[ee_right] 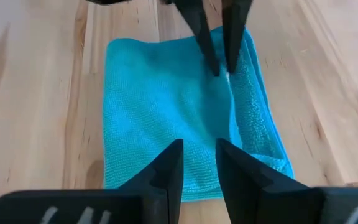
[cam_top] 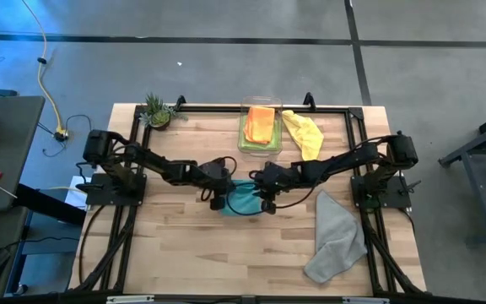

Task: Fold microfiber towels
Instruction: Fold the blue microfiber cloth

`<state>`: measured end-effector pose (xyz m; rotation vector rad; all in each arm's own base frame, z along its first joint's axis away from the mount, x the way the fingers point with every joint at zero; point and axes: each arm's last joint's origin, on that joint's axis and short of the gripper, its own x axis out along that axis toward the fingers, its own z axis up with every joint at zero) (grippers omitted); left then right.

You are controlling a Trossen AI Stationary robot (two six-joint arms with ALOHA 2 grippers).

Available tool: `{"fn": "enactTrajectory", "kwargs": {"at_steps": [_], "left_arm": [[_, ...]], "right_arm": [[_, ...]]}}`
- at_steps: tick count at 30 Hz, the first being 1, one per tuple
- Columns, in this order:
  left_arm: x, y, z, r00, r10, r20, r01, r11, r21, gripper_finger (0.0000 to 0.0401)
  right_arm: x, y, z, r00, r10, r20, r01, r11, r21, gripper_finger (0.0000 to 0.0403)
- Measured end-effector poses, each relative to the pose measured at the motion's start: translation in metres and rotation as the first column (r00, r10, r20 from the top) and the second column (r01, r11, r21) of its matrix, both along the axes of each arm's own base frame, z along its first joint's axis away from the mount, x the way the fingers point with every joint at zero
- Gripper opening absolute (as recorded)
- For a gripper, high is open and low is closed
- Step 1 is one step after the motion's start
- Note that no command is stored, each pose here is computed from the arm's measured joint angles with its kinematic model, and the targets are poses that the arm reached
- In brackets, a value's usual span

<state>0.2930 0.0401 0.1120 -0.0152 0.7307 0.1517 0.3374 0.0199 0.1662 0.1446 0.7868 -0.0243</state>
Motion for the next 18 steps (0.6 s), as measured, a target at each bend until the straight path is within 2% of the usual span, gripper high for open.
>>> {"fn": "enactTrajectory", "kwargs": {"at_steps": [3, 13, 18], "left_arm": [[0.0007, 0.0013, 0.0026, 1.000, 0.006, 0.018, -0.006, 1.000, 0.005, 0.0008], [-0.0003, 0.0053, 0.0022, 0.997, 0.080, 0.014, -0.080, 0.997, 0.023, 0.0003], [-0.0003, 0.0054, 0.0023, 0.995, 0.101, 0.019, -0.101, 0.995, 0.002, 0.0001]], "right_arm": [[-0.0006, 0.0000, -0.0006, 1.000, 0.004, -0.008, -0.004, 1.000, -0.004, 0.0087], [-0.0012, 0.0000, -0.0010, 1.000, 0.000, -0.017, 0.000, 1.000, -0.001, 0.0087], [-0.0014, 0.0019, -0.0010, 1.000, 0.004, -0.017, -0.004, 1.000, 0.000, 0.0087]]}}
